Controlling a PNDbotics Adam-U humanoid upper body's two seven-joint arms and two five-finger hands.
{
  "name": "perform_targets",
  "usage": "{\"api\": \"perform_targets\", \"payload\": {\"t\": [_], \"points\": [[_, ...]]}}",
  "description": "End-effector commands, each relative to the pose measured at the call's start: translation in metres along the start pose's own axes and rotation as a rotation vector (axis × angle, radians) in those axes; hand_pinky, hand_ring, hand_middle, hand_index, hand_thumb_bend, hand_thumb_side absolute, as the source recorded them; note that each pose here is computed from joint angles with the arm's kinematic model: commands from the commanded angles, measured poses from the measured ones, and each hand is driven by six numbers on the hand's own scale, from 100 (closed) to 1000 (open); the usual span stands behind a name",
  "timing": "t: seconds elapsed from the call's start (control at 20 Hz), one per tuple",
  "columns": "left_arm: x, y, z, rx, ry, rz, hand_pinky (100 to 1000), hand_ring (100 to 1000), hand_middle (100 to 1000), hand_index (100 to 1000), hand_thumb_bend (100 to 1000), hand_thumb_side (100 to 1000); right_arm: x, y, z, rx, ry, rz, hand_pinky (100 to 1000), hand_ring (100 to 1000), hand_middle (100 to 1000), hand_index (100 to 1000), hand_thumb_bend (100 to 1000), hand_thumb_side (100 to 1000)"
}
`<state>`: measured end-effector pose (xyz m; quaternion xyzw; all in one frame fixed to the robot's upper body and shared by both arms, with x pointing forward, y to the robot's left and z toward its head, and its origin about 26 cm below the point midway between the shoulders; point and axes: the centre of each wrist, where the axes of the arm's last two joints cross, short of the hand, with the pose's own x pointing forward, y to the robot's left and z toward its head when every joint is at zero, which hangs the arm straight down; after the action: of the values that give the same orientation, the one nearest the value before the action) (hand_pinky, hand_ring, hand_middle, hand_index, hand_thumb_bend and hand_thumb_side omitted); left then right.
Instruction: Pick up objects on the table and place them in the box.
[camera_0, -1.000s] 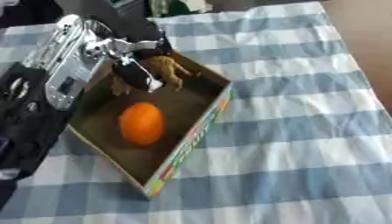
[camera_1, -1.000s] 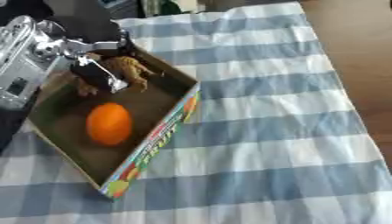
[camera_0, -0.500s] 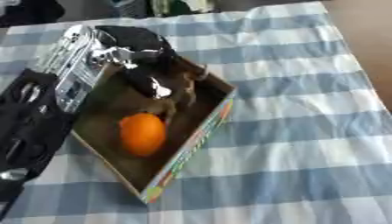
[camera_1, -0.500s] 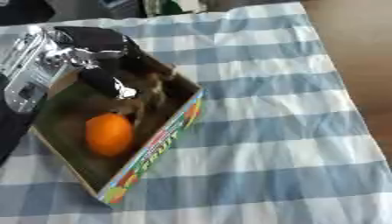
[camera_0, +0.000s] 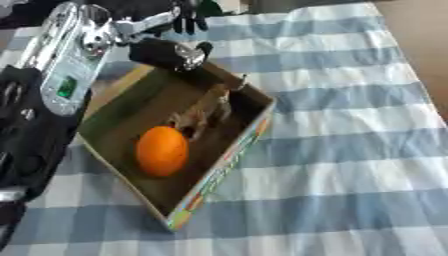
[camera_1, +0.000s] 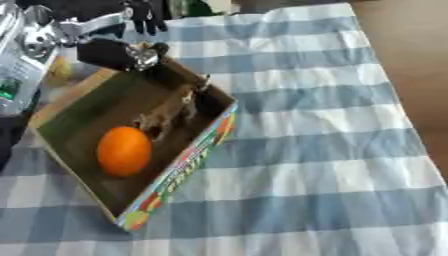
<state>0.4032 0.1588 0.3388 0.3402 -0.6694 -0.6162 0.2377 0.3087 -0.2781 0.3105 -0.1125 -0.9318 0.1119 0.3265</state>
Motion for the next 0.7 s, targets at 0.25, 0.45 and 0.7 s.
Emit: {"api": "perform_targets", "payload": {"t": [0.25, 0.45, 0.7], "points": [[-0.008, 0.032, 0.026, 0.252, 0.055, 0.058, 498, 662, 638, 821, 100, 857, 0.009, -0.004, -0.003, -0.017, -0.035, 0.013, 806, 945, 664, 839, 164, 576], [-0.015, 0.037, 0.033, 0.316, 0.115, 0.050, 502, 668, 647, 828, 100, 846, 0.009, -0.005, -0.003, -0.019, -0.037, 0.015, 806, 945, 664, 839, 165, 579], [-0.032, 0.038, 0.037, 0.353, 0.264, -0.021, 543, 710, 681, 847, 118, 764, 0.011, -0.005, -0.005, -0.021, -0.046, 0.021, 805, 945, 665, 839, 167, 583]]}}
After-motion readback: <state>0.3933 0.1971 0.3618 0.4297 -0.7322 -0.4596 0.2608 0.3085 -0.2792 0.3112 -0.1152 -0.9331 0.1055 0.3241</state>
